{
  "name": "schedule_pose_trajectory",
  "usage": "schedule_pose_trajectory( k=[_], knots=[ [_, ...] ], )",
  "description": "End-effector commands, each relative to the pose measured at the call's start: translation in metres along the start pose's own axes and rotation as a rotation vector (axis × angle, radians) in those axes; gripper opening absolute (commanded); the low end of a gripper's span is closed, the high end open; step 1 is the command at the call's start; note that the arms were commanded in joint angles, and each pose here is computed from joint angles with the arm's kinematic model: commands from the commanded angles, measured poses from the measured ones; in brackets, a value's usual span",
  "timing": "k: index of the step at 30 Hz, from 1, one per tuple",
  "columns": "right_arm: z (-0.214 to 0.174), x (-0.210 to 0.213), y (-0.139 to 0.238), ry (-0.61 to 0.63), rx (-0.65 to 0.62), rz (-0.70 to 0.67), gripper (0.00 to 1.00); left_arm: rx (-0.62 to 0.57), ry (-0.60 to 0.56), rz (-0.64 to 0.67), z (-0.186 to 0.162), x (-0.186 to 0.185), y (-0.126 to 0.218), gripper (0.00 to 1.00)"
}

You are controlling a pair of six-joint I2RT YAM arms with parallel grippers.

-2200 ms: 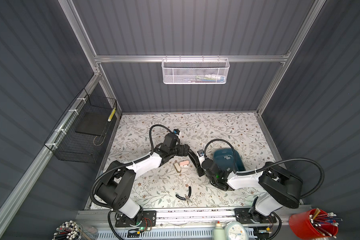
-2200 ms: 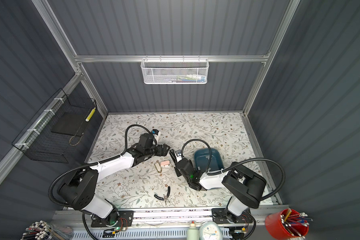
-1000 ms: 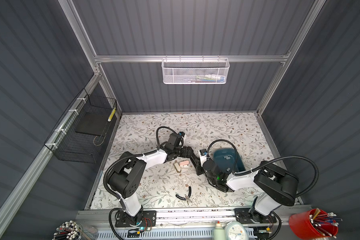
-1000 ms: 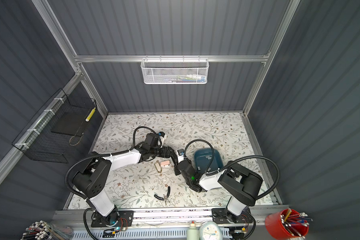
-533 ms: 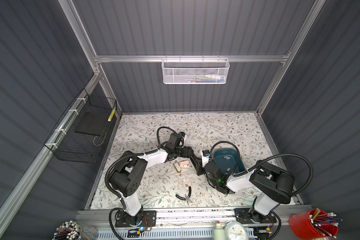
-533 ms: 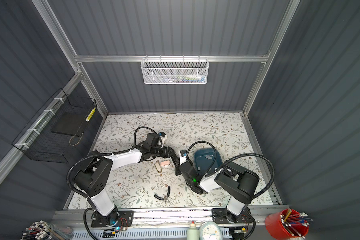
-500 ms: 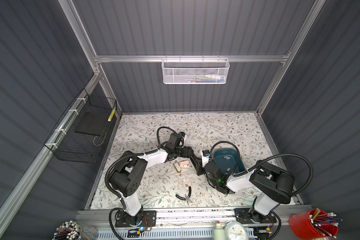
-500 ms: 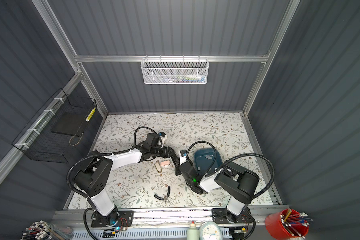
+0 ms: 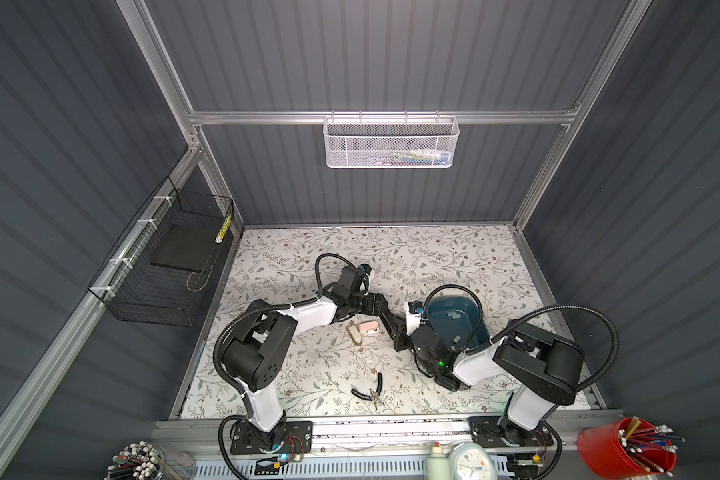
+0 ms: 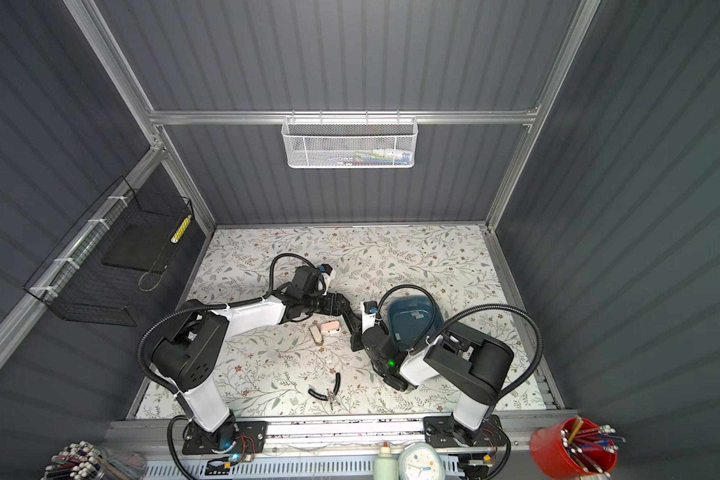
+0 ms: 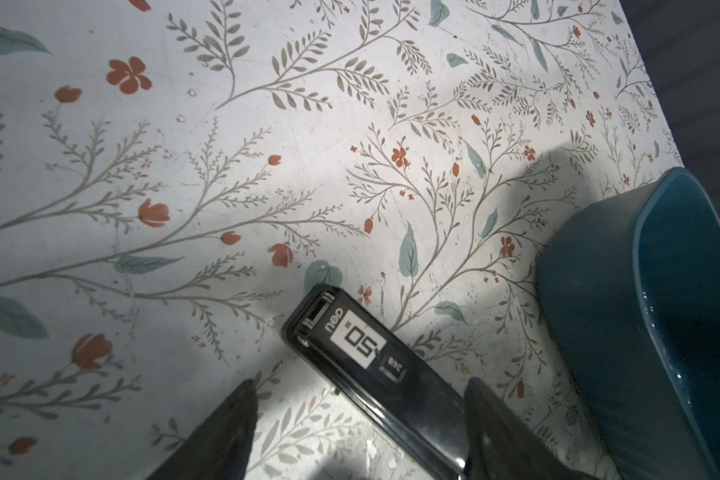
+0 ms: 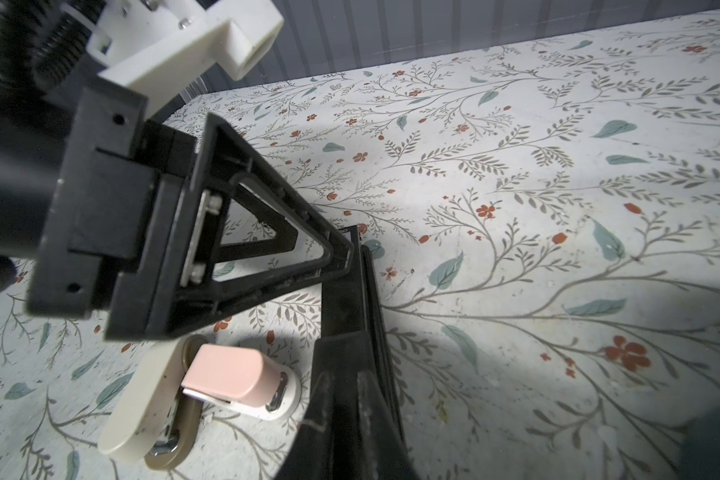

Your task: Load the staples into the stapler

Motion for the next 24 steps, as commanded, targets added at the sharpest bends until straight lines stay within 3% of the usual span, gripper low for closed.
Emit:
schedule_pose_trajectory(
  k=[1,24],
  knots=[
    [-0.064,-0.034,0.011,0.092,0.241,-0.097,0.15,0.008,0.012,-0.017,0.004,-0.002,-0.003,0.79],
    [-0.09,-0.038,0.014,0.082,0.31,-0.176,0.11,0.032,0.022,-0.018,0.001,0.0,-0.011,0.77]
  ],
)
Point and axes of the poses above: each gripper's point midway between its finger pads, its own y axis back along the fingers, its own x axis along the line the jaws close on, z = x × y, the point moved 3 cm from there along y, back along the fingers, and after that the axes turned 5 degrees about -y, right-handed, at the moved point
